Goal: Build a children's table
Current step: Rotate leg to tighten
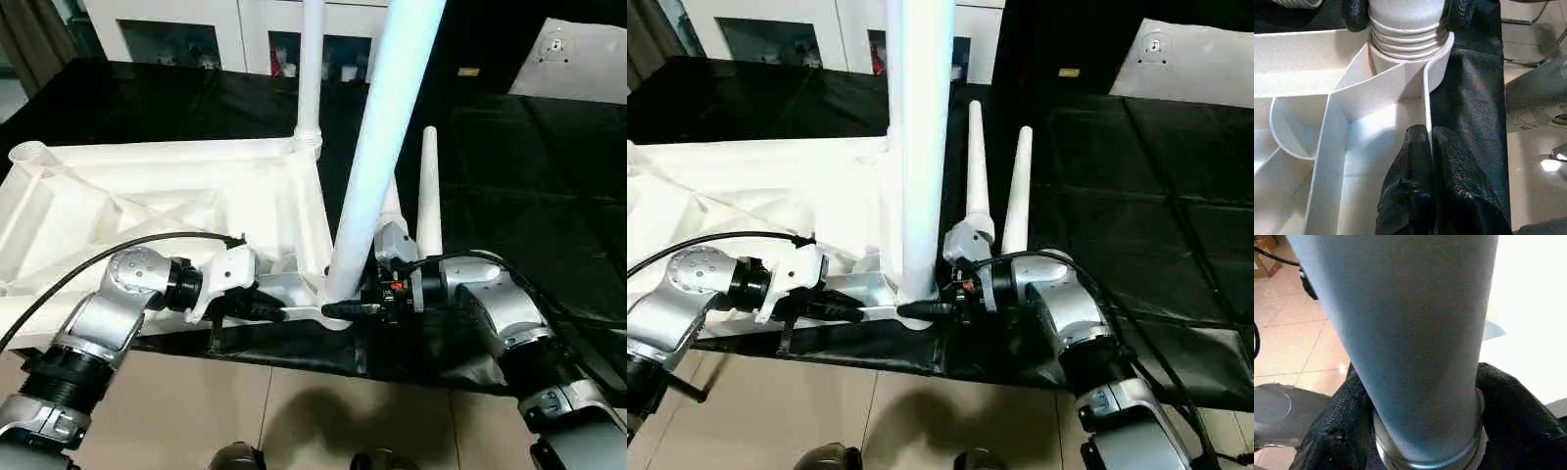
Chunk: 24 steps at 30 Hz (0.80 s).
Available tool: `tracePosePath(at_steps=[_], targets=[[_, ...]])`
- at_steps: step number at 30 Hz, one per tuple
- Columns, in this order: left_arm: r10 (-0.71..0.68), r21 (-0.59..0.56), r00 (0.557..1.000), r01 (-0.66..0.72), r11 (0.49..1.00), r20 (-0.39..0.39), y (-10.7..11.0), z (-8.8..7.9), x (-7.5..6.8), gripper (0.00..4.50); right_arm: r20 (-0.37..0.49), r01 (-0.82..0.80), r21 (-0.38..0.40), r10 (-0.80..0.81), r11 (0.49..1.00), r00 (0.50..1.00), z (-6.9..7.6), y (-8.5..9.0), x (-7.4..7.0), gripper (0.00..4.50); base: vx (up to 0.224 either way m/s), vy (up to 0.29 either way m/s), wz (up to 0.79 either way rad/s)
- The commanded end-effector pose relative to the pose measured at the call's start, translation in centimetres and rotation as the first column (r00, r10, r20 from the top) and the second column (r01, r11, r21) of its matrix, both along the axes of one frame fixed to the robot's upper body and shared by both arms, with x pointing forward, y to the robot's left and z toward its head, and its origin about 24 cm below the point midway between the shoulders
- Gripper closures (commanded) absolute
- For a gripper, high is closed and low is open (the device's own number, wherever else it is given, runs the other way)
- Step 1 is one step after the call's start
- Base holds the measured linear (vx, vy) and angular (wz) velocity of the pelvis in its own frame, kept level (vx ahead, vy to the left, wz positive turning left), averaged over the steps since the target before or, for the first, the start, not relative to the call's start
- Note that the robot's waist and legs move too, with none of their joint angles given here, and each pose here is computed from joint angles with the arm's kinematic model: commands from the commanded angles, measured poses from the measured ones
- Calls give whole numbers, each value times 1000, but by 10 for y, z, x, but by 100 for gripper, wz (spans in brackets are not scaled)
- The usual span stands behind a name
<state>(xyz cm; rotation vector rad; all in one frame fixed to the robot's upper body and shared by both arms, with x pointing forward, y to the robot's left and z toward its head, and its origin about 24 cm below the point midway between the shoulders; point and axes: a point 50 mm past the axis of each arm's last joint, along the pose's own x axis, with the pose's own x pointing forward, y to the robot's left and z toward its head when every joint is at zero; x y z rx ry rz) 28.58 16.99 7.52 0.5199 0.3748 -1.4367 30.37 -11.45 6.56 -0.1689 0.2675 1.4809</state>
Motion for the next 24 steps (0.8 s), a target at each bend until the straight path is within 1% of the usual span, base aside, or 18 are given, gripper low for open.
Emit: tracePosePath(at_steps=[1, 7, 8, 10, 11, 14, 16, 18, 21, 22, 23, 24], targets=[[-29, 6, 1000, 29, 1000, -2, -3, 0, 0, 450, -16, -42, -3, 42, 999, 999, -1, 2, -3, 172, 0, 0, 0], [1, -29, 1000, -2, 1000, -9, -3, 0, -1, 450, -38, -62, 5, 62, 998, 997, -6, 5, -8, 178, 0, 0, 0], [50, -77, 999, -50, 996, -6, -7, 2, 1, 450, -58, -51, 36, 53, 998, 997, -7, 9, -11, 180, 0, 0, 0], [100, -115, 995, -99, 988, -4, -11, 4, 3, 450, -79, -32, 71, 37, 997, 996, -7, 12, -14, 180, 0, 0, 0], [161, -154, 987, -158, 975, 4, -16, 6, 5, 450, -105, 3, 110, 9, 994, 994, -7, 18, -17, 180, 0, 0, 0], [234, -180, 972, -228, 957, 10, -21, 7, 9, 450, -117, 54, 131, -38, 990, 992, -9, 23, -18, 180, 0, 0, 0], [342, -235, 940, -331, 914, 4, -35, 9, 13, 450, -111, 215, 133, -201, 967, 973, -16, 39, -15, 181, 0, 0, 0], [434, -291, 901, -419, 860, -14, -51, 12, 17, 450, -137, 349, 145, -330, 926, 934, -21, 55, -14, 181, 0, 0, 0], [533, -332, 846, -508, 795, -20, -73, 18, 24, 450, -216, 483, 174, -445, 858, 869, -20, 75, -12, 182, 0, 0, 0], [579, -349, 815, -550, 759, -24, -81, 20, 28, 450, -236, 540, 171, -498, 824, 835, -19, 81, -10, 182, 0, 0, 0], [579, -349, 815, -550, 759, -24, -81, 20, 28, 450, -236, 540, 171, -498, 824, 835, -19, 81, -10, 182, 0, 0, 0], [612, -363, 790, -578, 730, -28, -88, 23, 32, 450, -249, 582, 164, -537, 797, 806, -19, 85, -7, 183, 0, 0, 0]])
